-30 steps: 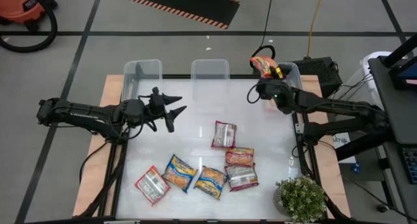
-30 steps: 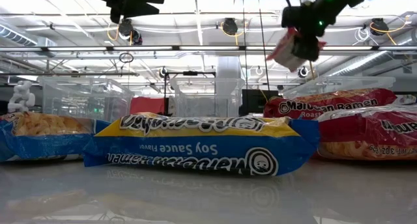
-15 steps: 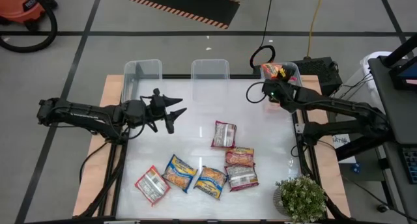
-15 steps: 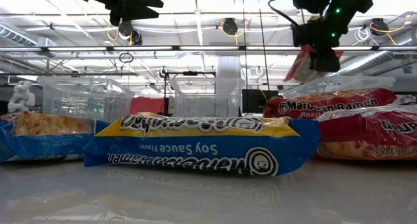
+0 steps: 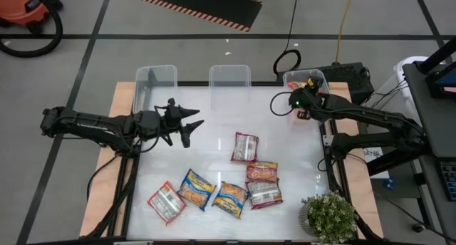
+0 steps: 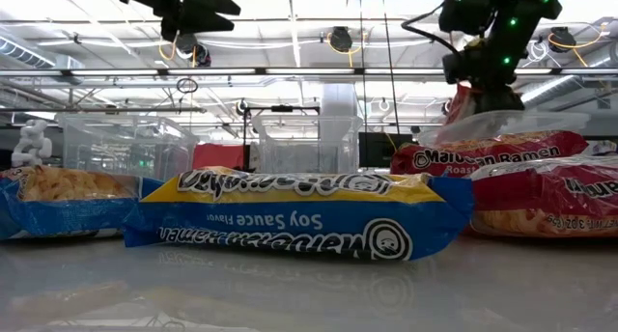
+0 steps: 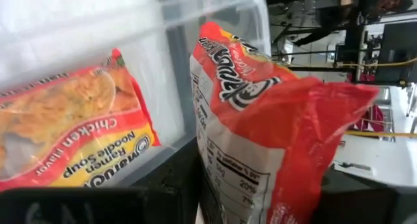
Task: Sort Maruchan noodles
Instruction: Put the top orange noodle pack into the right transparent bin
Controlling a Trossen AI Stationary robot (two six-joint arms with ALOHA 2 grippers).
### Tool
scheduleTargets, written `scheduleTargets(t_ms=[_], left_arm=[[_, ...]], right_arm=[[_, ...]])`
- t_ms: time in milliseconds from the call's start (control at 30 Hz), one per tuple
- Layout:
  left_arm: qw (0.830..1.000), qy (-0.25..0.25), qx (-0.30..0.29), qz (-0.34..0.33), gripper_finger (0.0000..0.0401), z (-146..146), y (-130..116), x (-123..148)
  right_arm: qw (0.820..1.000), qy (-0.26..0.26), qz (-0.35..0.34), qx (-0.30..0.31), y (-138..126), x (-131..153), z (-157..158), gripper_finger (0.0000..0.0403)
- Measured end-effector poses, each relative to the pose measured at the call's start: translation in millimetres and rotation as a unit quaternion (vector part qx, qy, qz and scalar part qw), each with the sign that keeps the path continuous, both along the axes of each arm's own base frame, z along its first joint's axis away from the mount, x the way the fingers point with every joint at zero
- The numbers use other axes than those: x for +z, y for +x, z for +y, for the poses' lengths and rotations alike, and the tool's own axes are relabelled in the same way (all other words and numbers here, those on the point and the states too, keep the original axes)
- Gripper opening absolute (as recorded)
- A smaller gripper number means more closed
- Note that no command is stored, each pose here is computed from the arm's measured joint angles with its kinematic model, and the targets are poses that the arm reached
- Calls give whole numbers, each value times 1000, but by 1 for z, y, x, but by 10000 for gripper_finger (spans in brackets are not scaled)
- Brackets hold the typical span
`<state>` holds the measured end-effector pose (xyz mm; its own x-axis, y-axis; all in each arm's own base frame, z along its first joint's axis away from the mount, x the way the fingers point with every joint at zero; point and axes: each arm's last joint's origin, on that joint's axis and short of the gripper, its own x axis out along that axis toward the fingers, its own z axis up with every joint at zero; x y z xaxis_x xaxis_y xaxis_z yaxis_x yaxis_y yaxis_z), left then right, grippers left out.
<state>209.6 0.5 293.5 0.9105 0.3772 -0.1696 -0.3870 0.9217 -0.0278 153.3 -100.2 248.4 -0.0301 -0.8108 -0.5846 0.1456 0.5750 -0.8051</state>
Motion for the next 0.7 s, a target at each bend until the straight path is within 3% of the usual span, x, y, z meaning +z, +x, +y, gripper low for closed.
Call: scheduleTargets(t_ms=[167, 400, 700], left_arm=[[1000, 0, 0, -1, 209, 0, 0, 0], [1000, 0, 0, -1, 209, 0, 0, 0], [1000, 0, 0, -2, 209, 0, 0, 0]], right_arm=[[999, 35, 15, 9, -5, -10, -3, 136], [999, 46, 14, -5, -10, -13, -9, 140], [997, 79, 5, 13, -11, -14, -12, 177]])
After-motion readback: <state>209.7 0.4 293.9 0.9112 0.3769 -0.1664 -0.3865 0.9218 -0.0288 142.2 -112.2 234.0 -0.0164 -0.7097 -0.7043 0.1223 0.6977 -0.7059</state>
